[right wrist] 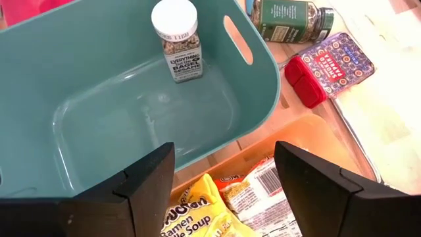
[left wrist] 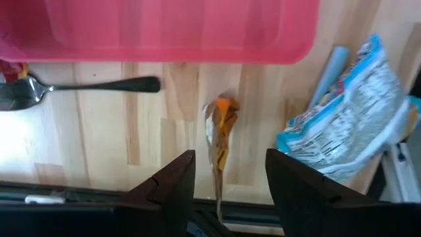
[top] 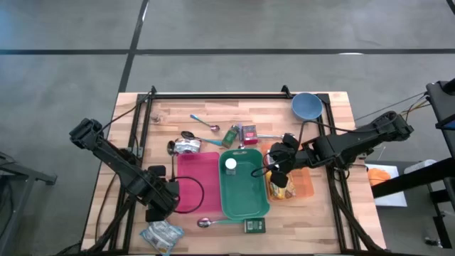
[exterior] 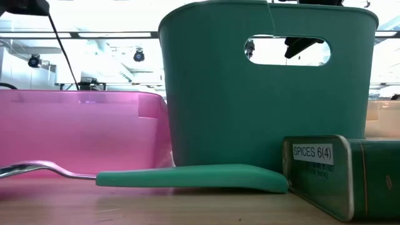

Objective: Pick & Place Food Item
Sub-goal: Put the orange seasoning pack into the green bin

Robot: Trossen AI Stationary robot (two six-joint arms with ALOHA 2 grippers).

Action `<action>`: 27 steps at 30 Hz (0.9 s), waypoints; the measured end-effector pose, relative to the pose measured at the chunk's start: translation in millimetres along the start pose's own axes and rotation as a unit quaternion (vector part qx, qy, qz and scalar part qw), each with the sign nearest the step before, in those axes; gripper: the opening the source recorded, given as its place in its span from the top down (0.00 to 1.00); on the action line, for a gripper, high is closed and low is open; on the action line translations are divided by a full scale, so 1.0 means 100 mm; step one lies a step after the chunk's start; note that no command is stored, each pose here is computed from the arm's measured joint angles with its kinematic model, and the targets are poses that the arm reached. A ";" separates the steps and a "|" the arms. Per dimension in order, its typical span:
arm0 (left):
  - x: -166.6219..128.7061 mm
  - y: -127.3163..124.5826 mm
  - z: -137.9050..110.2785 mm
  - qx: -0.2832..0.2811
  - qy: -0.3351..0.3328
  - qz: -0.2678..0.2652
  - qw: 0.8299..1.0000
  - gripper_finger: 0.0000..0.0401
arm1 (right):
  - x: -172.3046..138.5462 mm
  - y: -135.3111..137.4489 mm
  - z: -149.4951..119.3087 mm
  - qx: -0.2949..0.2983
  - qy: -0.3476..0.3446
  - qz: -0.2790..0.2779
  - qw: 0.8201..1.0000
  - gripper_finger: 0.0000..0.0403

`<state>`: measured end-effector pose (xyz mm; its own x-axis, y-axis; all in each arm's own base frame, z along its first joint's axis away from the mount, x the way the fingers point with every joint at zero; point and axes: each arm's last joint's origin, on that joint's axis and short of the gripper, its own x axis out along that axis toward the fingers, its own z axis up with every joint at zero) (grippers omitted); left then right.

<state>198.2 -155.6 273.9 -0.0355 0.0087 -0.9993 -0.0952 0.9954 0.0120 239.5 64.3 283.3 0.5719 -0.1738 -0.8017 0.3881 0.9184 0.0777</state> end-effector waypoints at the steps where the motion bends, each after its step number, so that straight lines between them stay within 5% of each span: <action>1: 0.03 0.01 -0.01 -0.001 0.004 0.003 1.000 0.54 | 0.00 0.00 0.00 0.000 0.000 0.001 1.000 0.36; 18: 0.52 0.08 -0.11 -0.025 0.060 0.016 0.998 0.56 | -0.01 0.02 -0.01 -0.001 -0.001 0.005 1.000 0.36; 27: 0.53 0.08 -0.11 -0.026 0.058 0.014 0.998 0.94 | -0.01 0.02 -0.01 -0.002 -0.001 0.005 1.000 0.36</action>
<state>184.5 -148.0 220.9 -0.1544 0.0223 -0.9878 -0.1440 0.9886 0.0448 239.3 66.6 283.6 0.5771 -0.1656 -0.7997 0.3797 0.9214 0.0831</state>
